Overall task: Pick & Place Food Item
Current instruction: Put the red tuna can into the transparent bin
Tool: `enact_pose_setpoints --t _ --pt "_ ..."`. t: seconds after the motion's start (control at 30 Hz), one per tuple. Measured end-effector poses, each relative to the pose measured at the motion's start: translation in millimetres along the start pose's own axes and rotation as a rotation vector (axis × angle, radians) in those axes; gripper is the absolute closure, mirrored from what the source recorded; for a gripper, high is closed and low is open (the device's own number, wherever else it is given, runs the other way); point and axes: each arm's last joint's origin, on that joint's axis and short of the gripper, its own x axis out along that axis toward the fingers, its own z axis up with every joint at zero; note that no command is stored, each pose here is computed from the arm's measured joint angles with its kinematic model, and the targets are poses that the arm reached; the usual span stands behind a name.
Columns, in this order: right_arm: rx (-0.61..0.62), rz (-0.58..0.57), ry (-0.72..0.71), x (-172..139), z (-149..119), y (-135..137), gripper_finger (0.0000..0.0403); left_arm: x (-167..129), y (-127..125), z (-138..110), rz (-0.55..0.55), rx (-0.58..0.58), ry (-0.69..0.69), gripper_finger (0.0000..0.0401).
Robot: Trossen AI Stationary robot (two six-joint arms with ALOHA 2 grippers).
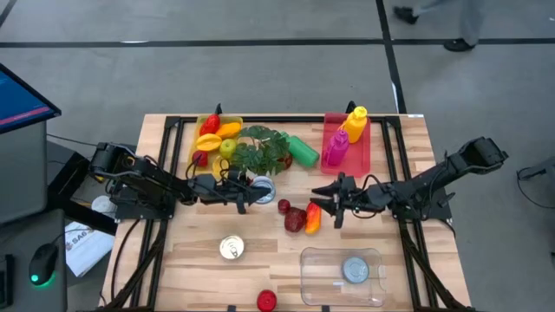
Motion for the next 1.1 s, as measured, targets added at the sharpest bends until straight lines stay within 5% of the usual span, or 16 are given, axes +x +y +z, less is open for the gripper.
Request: enact_pose_setpoints --t 0.3,0.57,0.83,1.1 --pt "0.013 -0.03 -0.033 20.2 -12.7 -5.8 0.017 0.0 0.4 0.4 0.009 0.0 -0.008 0.0284" --pt "0.026 -0.01 -0.03 60.6 -28.3 0.4 0.0169 0.1 0.1 0.7 0.007 -0.001 -0.011 0.0284" --pt "0.182 0.113 0.029 93.0 -27.8 3.4 0.0169 0.1 -0.8 1.7 -0.004 -0.008 -0.02 0.0284" --pt "0.251 0.068 0.029 115.6 -26.6 -5.0 0.0169 0.1 -1.6 2.4 -0.013 -0.01 -0.024 0.0284"
